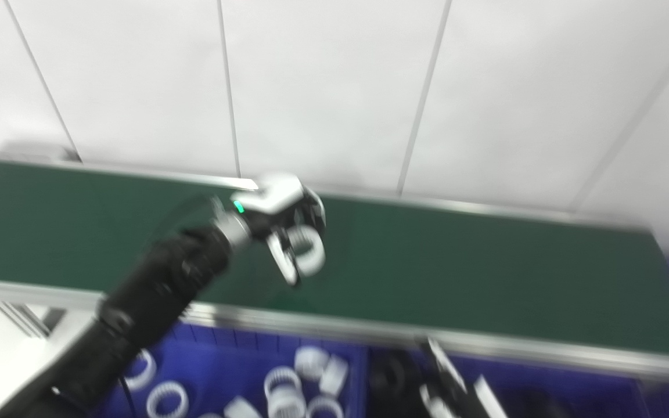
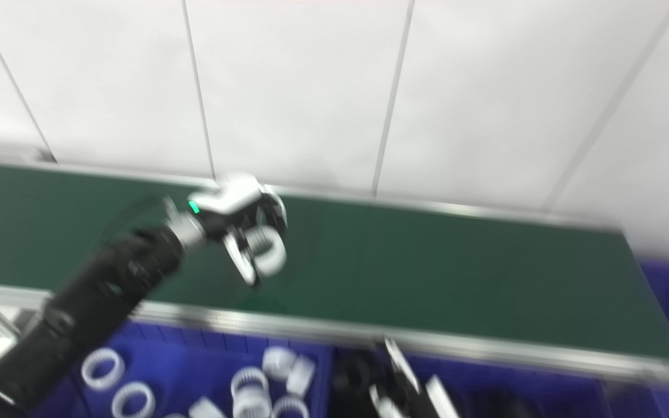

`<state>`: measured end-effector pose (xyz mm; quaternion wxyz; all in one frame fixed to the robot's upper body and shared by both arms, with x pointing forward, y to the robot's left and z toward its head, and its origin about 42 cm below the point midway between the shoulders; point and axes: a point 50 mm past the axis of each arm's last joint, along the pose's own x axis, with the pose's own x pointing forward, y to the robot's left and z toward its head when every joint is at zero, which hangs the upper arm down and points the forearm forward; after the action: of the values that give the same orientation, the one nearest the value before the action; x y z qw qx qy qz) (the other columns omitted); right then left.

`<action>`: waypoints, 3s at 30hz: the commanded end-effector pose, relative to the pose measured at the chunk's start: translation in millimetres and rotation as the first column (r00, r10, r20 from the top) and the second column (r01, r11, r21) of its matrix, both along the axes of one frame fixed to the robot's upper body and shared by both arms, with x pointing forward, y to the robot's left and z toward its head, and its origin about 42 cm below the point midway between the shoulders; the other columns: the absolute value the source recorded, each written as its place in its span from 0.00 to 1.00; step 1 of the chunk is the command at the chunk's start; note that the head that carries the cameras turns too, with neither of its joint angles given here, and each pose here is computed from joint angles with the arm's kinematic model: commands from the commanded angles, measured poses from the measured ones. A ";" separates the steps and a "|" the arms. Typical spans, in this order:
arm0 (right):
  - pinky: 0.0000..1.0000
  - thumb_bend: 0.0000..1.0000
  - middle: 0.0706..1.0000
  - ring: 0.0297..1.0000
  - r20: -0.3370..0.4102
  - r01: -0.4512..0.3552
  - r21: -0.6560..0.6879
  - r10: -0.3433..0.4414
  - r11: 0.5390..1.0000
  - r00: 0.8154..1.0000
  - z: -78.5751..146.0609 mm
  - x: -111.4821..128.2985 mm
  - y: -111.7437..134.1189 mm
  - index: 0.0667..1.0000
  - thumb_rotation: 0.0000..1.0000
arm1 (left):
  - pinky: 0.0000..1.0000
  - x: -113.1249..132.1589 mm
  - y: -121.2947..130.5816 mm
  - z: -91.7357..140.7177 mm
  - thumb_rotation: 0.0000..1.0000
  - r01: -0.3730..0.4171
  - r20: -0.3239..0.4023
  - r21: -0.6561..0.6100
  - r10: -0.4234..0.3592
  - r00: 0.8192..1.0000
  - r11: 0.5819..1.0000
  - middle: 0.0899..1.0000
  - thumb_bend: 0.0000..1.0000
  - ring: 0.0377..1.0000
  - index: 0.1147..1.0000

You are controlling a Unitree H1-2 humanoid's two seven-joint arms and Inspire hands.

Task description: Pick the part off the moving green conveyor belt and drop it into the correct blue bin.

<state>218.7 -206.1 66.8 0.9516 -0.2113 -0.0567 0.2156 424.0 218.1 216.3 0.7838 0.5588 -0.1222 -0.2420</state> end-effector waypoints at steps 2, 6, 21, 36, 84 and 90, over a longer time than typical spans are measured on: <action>0.92 0.39 0.99 0.97 0.028 -0.002 0.009 0.002 1.000 1.000 12.2 10.2 5.4 0.97 1.00 | 0.21 -1.8 8.2 26.4 0.00 0.021 0.039 -0.025 -0.020 0.999 0.999 0.42 0.54 0.25 0.23; 0.93 0.40 0.98 0.97 0.008 0.010 0.007 -0.010 1.000 1.000 12.8 13.5 8.2 0.96 1.00 | 0.23 -13.7 8.4 23.4 0.00 0.044 0.016 -0.056 -0.043 0.999 0.997 0.44 0.51 0.39 0.24; 0.93 0.38 0.99 0.97 0.013 0.010 0.005 -0.010 1.000 1.000 20.1 16.0 12.6 0.97 1.00 | 0.26 -61.9 -1.2 -38.8 0.00 0.049 -0.125 -0.128 -0.065 0.990 0.991 0.44 0.50 0.42 0.24; 0.92 0.40 0.99 0.96 0.015 0.009 0.006 -0.009 1.000 1.000 18.2 16.4 9.4 0.96 1.00 | 0.27 -102.7 -10.4 -103.8 0.00 0.035 -0.278 -0.057 -0.050 0.959 0.998 0.45 0.50 0.42 0.25; 0.93 0.42 0.99 0.97 0.014 -0.006 -0.001 0.006 1.000 1.000 16.0 14.1 13.9 0.97 1.00 | 0.62 -138.1 -2.3 -126.8 0.40 0.110 -0.202 -0.645 -0.308 0.930 0.756 0.72 0.54 0.69 0.73; 0.91 0.41 0.97 0.95 0.022 -0.014 -0.006 0.014 1.000 1.000 15.4 10.6 18.9 0.96 1.00 | 0.81 -155.1 5.0 -124.1 0.60 0.064 -0.185 -0.710 -0.274 0.944 0.702 0.90 0.52 0.88 0.87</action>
<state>228.2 -191.7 73.3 0.9488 -0.2217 -0.0358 0.2220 265.1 220.2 75.5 0.9178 0.1785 -0.1016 -0.3398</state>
